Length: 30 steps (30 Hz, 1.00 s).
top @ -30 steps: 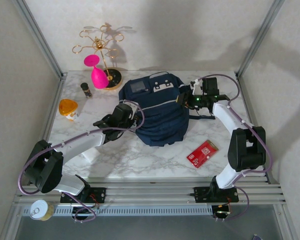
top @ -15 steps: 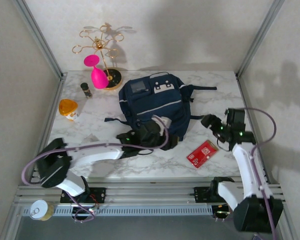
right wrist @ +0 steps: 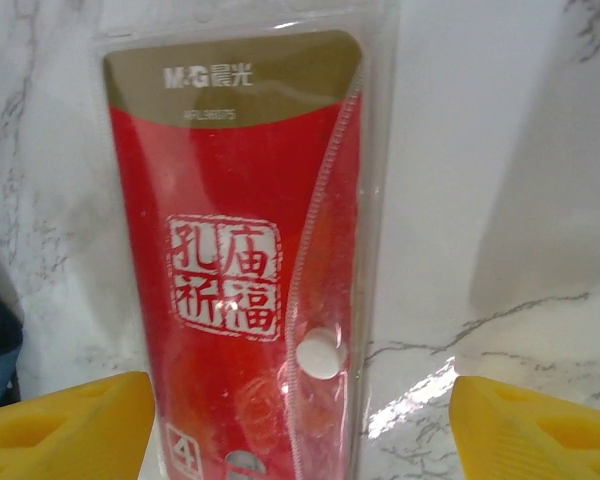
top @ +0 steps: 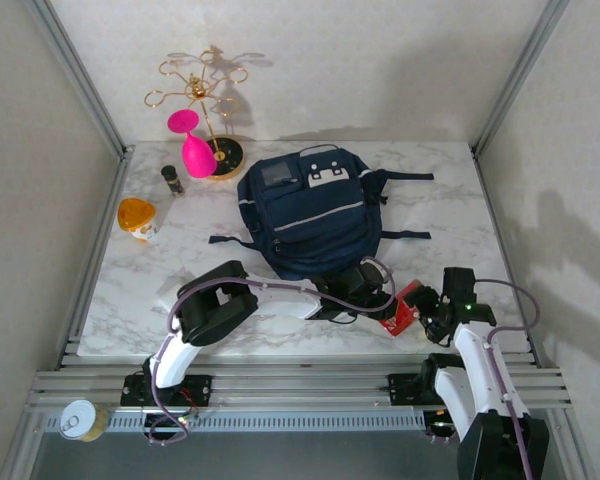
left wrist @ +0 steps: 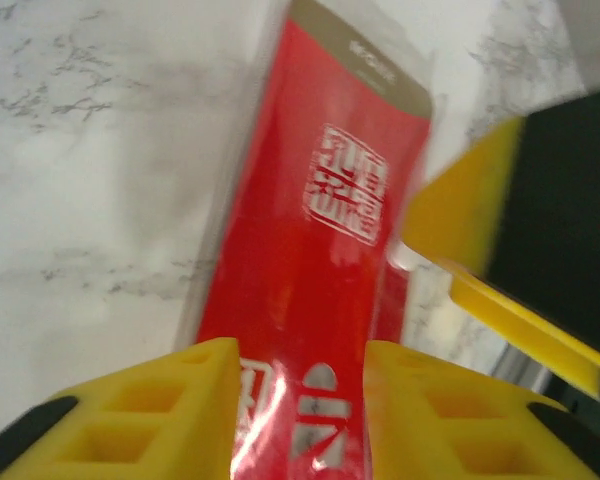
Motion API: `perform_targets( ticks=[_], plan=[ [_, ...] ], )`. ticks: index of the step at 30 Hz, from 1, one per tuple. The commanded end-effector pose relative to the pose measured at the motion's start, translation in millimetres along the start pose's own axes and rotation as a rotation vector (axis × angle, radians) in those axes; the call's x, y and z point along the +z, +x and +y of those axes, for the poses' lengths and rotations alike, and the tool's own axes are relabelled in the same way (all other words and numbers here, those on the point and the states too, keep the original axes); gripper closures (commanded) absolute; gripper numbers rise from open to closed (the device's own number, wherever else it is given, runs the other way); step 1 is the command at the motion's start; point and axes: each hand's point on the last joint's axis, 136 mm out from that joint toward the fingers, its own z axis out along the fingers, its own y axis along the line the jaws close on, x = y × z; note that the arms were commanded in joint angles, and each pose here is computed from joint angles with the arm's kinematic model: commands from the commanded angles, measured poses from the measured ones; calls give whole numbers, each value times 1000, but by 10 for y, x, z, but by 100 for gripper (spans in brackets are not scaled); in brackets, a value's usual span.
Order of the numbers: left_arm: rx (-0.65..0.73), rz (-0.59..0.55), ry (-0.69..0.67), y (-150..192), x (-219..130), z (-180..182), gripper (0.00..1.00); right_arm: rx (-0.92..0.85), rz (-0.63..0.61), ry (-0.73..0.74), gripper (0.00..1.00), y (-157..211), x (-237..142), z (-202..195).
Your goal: Pack books, pencil case, and school supplies into a backpack
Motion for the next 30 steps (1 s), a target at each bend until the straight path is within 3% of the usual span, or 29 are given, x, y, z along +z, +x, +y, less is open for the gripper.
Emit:
perform_targets(
  ticks=[1,10,16,20,24,28,30],
  plan=[
    [-6,-26,0,-120,142,1,75,17,32,-34,22,61,83,-10],
    [-102,7,-98,33,313,415,96,-73,88,-282,35,87,32,448],
    [-134,15,-113,103,299,513,98,-140,87,-388,41,69,-104,675],
    [-138,9,-118,87,281,527,98,-139,76,-332,45,41,-92,582],
    [-136,0,-109,41,258,479,98,-133,43,-305,57,-1,-121,531],
    [-122,-17,-85,-75,227,351,94,-123,55,-298,79,8,-91,505],
    [-116,-29,-76,-132,196,295,92,-136,30,-296,85,-40,-135,527]
  ],
)
